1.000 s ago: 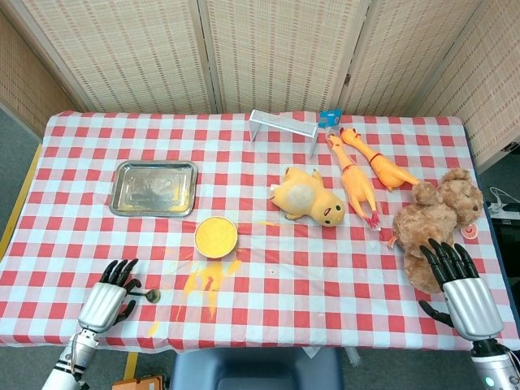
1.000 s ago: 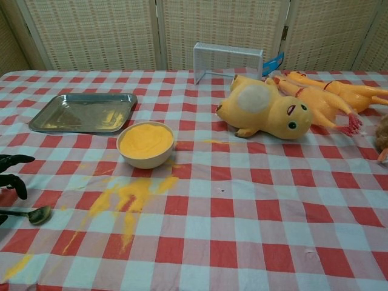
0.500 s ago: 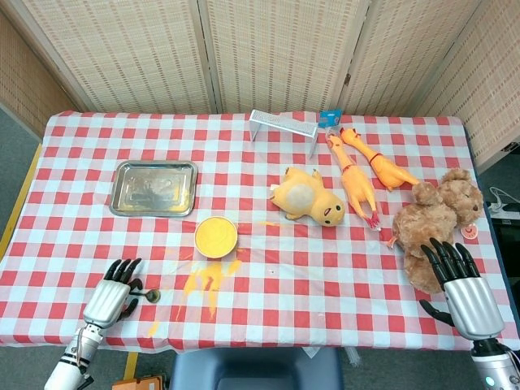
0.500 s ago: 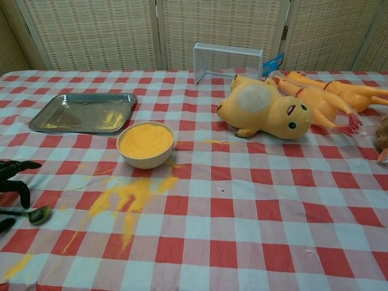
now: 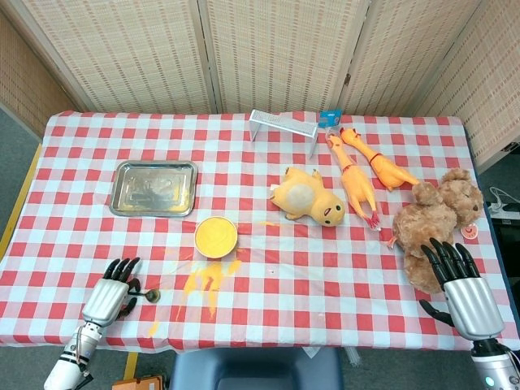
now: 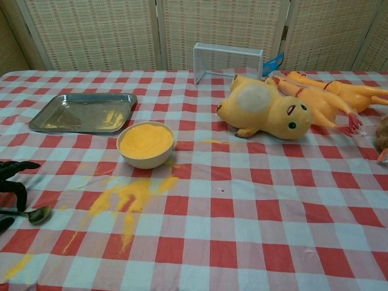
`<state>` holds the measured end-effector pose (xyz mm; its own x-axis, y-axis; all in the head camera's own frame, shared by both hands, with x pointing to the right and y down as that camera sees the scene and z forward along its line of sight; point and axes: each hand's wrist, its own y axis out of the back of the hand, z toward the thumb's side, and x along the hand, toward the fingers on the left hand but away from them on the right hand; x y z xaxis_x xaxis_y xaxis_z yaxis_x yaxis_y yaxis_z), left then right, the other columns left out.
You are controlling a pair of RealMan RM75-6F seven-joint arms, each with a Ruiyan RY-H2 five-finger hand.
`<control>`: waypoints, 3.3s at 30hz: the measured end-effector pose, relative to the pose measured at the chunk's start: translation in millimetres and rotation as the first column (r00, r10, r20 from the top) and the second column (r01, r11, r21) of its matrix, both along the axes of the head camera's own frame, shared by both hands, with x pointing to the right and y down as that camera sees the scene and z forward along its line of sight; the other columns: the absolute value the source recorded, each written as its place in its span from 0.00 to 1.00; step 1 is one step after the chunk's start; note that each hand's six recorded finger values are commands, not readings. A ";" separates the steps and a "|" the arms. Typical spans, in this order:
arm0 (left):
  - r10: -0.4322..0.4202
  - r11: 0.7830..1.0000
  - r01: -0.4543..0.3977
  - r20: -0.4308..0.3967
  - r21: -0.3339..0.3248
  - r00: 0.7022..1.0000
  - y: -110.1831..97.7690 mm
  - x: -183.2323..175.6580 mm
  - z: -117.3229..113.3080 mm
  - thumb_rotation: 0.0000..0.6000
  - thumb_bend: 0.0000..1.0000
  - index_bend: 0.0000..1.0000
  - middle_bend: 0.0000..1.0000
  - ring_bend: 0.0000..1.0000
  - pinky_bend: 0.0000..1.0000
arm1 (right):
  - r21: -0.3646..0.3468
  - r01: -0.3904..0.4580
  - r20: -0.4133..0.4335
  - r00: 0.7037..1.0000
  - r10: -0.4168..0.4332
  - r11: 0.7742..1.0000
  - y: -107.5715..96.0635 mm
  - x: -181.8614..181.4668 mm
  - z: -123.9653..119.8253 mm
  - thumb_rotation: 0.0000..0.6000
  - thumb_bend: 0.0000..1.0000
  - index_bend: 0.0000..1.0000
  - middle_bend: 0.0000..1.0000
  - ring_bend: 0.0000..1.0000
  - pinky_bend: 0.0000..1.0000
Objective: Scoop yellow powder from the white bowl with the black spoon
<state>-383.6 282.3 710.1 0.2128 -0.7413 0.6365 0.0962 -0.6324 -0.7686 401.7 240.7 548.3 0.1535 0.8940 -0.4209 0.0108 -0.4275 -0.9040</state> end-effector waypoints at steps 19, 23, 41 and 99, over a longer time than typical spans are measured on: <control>0.001 1.000 -0.001 -0.031 0.018 1.000 -2.6 6.7 -2.2 1.00 0.44 0.62 0.03 0.00 0.05 | -0.002 -0.001 -0.004 1.000 0.001 1.000 0.6 0.8 0.2 1.00 0.08 0.00 0.00 0.00 0.00; -0.004 1.000 0.004 -0.040 0.023 0.999 -3.2 7.2 -4.0 1.00 0.44 0.66 0.06 0.00 0.05 | -0.001 -0.002 -0.003 1.000 0.002 1.000 0.5 1.1 -0.4 1.00 0.08 0.00 0.00 0.00 0.00; -0.033 0.992 0.047 -0.118 0.118 0.992 -38.2 20.0 -45.2 1.00 0.45 0.69 0.08 0.00 0.05 | -0.004 0.004 0.009 1.000 -0.004 1.000 1.3 -1.5 -1.3 1.00 0.08 0.00 0.00 0.00 0.00; 0.086 0.986 -0.113 0.208 0.121 0.974 -157.3 178.0 -2.0 1.00 0.45 0.56 0.08 0.00 0.05 | 0.060 -0.049 0.063 0.997 0.045 0.997 -5.7 18.5 -31.1 1.00 0.08 0.00 0.00 0.00 0.00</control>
